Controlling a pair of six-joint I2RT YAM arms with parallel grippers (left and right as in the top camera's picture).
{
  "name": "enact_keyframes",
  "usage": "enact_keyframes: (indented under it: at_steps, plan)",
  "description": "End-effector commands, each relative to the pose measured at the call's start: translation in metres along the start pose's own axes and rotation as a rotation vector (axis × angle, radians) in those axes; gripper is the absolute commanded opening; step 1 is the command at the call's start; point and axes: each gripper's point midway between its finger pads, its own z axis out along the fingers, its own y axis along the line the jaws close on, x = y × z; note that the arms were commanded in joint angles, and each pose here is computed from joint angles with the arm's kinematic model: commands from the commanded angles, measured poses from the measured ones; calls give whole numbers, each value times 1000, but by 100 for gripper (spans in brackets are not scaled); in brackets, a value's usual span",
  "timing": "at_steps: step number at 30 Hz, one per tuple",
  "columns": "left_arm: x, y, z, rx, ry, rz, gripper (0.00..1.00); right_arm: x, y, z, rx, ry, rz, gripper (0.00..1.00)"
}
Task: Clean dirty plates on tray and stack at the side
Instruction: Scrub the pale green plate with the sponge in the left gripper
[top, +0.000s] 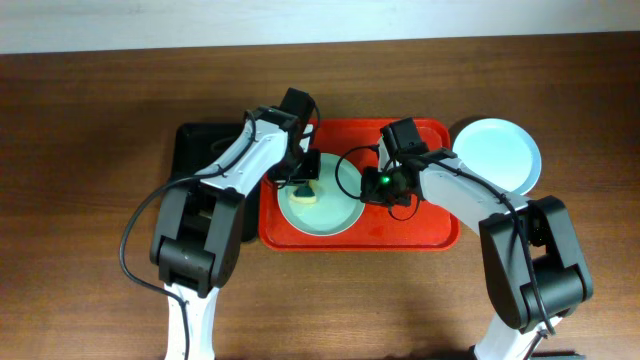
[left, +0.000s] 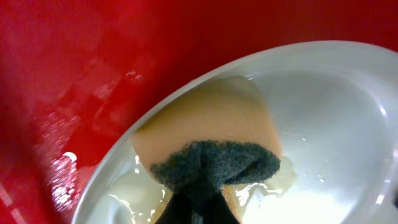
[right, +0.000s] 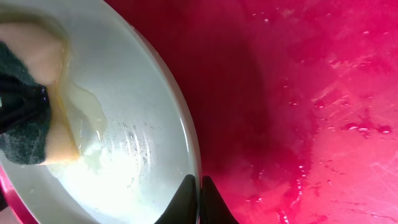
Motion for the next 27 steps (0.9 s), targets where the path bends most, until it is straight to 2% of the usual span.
enact_keyframes:
  at_steps: [1,4,9,14,18,24,27]
  plan:
    - [42,-41,52,268,203,84,0,7,0,4,1,19,-1,4]
    - [43,-64,41,428,211,134,0,7,0,4,2,19,-1,4]
    - [22,-64,17,457,144,133,0,7,0,4,1,19,-1,4]
    - [-8,-38,-32,362,-4,98,0,7,0,4,1,19,-1,4]
    - [-8,-7,-54,234,-31,59,0,7,0,4,0,17,-2,4]
    - [2,21,-46,57,-3,6,0,7,0,4,0,17,-2,4]
    - [7,20,-37,38,2,-15,0,7,0,4,0,17,-2,4]
